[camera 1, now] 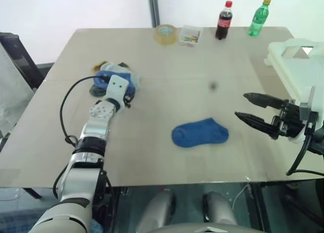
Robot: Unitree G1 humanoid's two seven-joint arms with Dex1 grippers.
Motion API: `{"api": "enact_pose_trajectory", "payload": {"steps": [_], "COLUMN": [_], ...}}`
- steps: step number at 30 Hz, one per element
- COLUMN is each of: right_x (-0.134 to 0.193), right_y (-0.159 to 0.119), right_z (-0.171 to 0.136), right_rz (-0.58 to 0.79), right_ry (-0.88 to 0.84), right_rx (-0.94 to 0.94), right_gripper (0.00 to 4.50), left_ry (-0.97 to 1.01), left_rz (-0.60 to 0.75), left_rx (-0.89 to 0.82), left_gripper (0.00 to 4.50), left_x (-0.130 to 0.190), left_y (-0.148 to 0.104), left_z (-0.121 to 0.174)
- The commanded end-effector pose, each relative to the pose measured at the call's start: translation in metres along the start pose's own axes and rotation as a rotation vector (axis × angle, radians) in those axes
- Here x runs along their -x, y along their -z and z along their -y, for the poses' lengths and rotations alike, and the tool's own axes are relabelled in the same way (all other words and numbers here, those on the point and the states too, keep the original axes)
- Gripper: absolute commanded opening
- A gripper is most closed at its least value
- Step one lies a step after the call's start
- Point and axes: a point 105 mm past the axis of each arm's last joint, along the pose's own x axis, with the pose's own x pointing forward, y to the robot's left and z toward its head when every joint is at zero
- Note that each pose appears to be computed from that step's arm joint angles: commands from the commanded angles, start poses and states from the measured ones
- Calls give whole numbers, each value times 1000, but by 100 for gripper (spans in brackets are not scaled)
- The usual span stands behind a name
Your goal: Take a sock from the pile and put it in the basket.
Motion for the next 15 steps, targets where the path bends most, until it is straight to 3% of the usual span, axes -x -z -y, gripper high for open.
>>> {"api": "enact_pose_trajectory", "payload": {"steps": [1,2,8,11,15], "right_x": [-1,-1,-4,-5,-5], "right_y": [-7,-6,-4,-3,-4], "right_z": [-1,-1,2,2,2], "right_rz": [15,13,12,12,12], "right_ry": [-3,-3,-3,-7,-7], "right_rx": [40,39,36,38,40], "right_gripper": [272,272,272,272,272], "left_ry": [-28,-37,-47,10,83], "left_rz": [50,53,65,72,140], "left_rx": [-36,-39,-48,-33,45], "left_gripper": [33,6,6,6,6], "left_x": [5,6,8,9,12], "left_y": [-8,-8,-11,-13,-34], "left_z": [-5,-7,-8,4,27]}}
